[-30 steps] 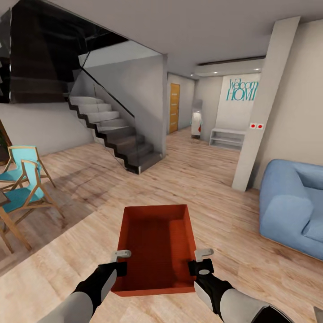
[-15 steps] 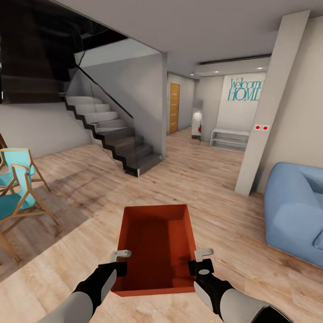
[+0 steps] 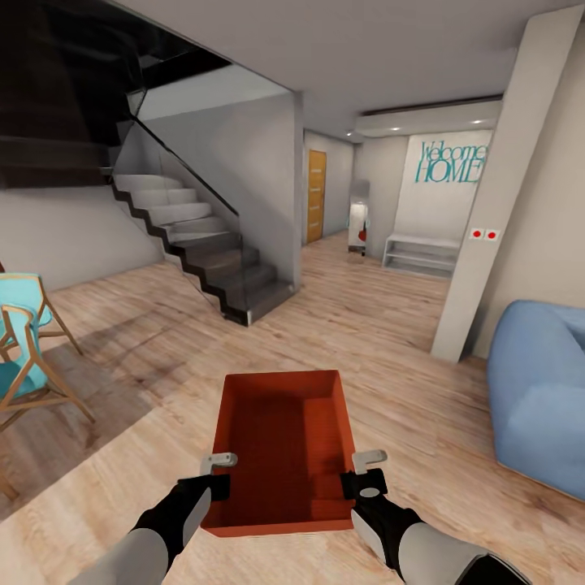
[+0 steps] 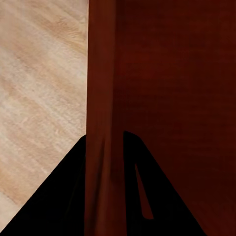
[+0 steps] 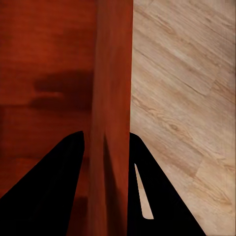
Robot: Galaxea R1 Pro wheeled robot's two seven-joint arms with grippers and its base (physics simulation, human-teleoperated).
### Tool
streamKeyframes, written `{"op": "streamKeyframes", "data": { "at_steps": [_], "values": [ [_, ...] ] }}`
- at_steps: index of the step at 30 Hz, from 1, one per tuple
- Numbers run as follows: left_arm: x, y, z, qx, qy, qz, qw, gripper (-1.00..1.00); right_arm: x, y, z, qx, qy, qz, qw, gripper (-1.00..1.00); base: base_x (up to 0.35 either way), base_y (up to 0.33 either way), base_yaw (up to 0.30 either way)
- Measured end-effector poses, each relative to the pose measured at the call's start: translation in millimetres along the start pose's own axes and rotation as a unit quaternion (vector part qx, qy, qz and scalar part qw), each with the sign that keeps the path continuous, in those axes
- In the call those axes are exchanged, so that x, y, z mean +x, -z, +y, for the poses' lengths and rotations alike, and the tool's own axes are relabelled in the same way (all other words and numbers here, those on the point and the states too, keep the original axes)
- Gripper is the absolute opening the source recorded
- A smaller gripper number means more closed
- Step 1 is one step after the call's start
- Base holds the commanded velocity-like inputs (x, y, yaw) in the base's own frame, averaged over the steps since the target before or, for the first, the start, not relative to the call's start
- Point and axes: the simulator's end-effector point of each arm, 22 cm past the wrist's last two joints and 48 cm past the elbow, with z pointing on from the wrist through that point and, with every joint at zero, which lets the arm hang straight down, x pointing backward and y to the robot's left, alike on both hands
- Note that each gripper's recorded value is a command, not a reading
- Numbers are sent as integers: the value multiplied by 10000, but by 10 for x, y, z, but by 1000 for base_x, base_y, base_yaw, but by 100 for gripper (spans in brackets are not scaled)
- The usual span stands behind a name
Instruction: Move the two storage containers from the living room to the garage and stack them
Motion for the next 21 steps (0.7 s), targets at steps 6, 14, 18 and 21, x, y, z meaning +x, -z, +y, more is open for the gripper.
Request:
{"op": "streamKeyframes", "data": {
  "at_steps": [6,14,18,21],
  "values": [
    [0,0,0,0,-1,0,10000,-100,0,0,0,0,-1,0,10000,-100,322,0,0],
    [0,0,-2,-1,-3,0,10000,-100,1,0,-1,1,0,1,10000,-100,322,0,0],
    [0,0,-2,-1,-4,0,10000,-100,2,0,-2,2,1,1,10000,-100,322,0,0],
    [-1,1,-4,0,-3,-1,10000,-100,1,-1,-4,1,0,0,10000,-100,322,0,0]
  ]
}}
